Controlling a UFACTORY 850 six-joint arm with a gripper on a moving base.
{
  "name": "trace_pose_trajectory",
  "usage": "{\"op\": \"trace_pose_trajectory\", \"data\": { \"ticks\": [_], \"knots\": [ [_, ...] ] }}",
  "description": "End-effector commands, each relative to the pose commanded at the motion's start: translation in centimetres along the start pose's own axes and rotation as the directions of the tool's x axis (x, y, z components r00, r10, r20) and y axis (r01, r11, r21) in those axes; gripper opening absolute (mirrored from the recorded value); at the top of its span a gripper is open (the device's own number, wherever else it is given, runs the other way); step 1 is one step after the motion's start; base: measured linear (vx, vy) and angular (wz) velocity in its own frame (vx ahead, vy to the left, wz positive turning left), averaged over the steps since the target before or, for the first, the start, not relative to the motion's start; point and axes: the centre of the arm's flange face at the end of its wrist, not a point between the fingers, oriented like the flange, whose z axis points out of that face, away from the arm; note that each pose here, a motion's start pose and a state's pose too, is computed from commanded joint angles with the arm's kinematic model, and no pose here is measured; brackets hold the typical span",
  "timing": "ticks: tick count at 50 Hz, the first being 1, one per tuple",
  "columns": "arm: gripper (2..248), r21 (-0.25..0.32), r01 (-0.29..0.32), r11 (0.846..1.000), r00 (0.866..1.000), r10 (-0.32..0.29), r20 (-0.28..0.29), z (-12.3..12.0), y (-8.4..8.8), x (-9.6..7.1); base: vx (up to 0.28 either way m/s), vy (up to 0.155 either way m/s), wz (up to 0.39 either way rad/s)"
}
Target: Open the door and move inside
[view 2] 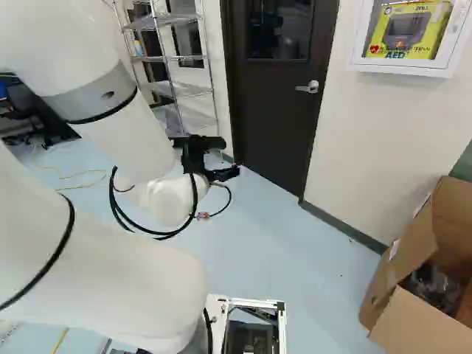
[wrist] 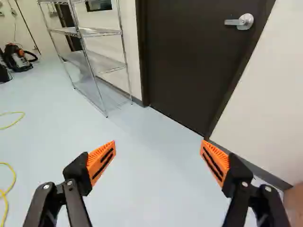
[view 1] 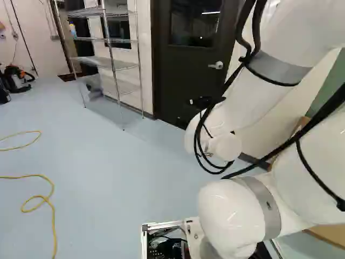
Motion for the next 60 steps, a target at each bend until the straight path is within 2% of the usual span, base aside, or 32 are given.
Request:
{"op": "trace_pose_trajectory", "data": {
  "ticks": [33, 60],
  "knots": [
    [247, 0.0, 0.0, 1.0, 1.0, 0.0, 0.0, 0.0, 0.0, 0.0, 0.012, 0.0, -0.001],
    [247, 0.0, 0.0, 1.0, 1.0, 0.0, 0.0, 0.0, 0.0, 0.0, 0.107, 0.029, -0.008]
  ]
}}
